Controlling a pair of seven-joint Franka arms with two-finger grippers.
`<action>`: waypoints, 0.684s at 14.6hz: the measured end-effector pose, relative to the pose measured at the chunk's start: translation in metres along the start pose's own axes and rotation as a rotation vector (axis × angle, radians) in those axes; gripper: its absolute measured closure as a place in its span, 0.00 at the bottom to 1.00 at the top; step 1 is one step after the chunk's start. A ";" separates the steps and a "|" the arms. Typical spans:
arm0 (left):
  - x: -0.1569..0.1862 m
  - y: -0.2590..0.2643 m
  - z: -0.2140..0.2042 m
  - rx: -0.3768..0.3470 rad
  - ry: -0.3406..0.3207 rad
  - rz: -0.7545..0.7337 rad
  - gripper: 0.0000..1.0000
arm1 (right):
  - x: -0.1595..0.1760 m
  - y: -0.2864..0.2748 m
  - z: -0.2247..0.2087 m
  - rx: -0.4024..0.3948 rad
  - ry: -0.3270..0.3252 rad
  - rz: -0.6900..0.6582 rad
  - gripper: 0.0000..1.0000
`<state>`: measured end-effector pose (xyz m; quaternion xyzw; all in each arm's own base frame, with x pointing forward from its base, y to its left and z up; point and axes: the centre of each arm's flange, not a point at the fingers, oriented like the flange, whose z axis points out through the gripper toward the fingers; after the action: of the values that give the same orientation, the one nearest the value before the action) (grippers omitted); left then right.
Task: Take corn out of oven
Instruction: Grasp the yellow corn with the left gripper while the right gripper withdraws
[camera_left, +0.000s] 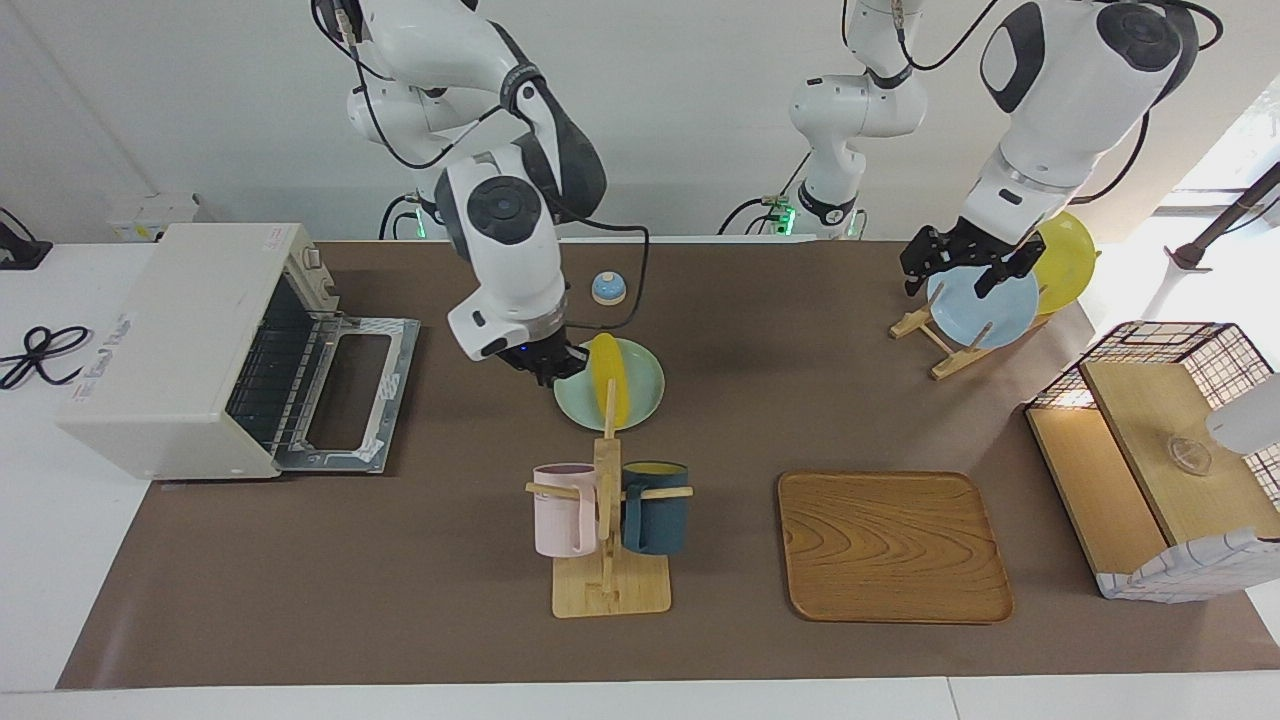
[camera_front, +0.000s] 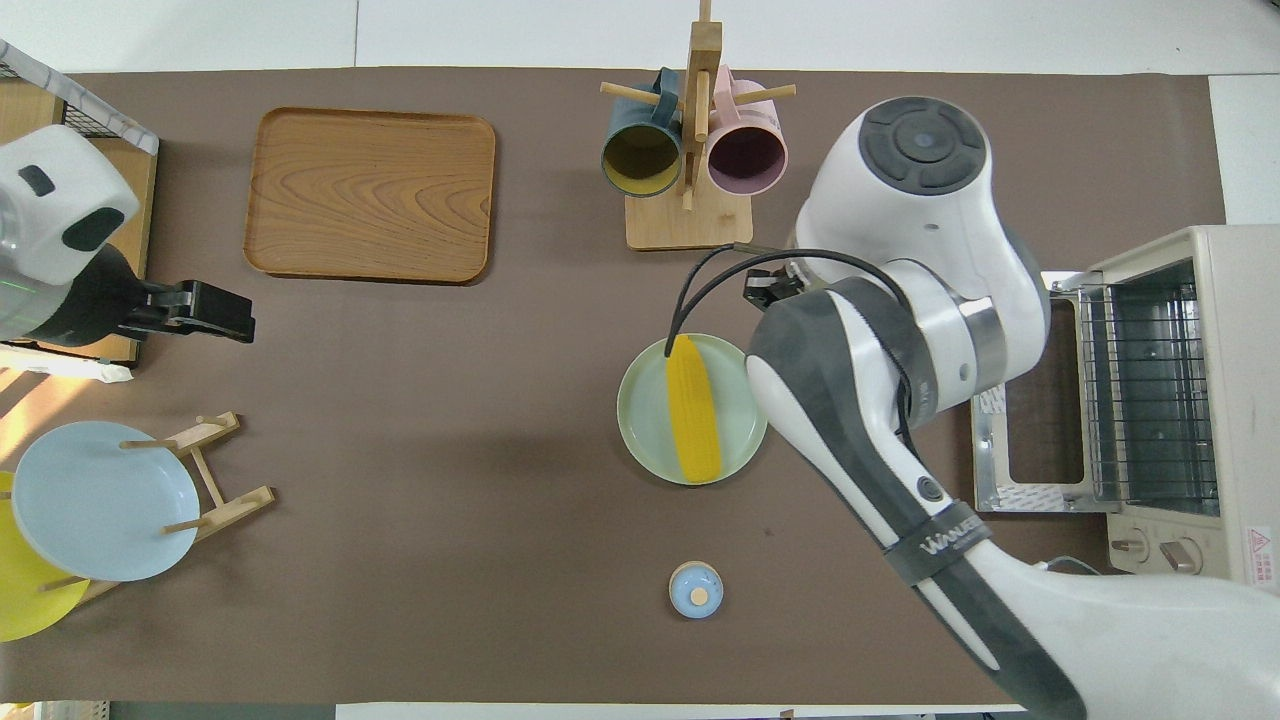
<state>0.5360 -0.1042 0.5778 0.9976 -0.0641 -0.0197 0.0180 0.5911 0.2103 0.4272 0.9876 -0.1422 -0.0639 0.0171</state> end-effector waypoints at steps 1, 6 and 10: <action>-0.001 0.017 0.005 0.001 -0.004 0.008 0.00 | 0.006 0.022 0.013 -0.020 -0.016 0.014 0.99; -0.017 0.126 0.042 -0.027 0.004 -0.038 0.00 | 0.034 0.135 0.083 -0.006 -0.019 0.035 0.99; -0.034 0.231 0.096 -0.071 0.032 -0.082 0.00 | 0.024 0.173 0.120 0.023 0.032 0.037 0.99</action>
<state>0.4691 -0.3315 0.4920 0.9983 -0.0222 -0.0066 0.0534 0.5497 0.0357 0.3148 0.9859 -0.1609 -0.0461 0.0094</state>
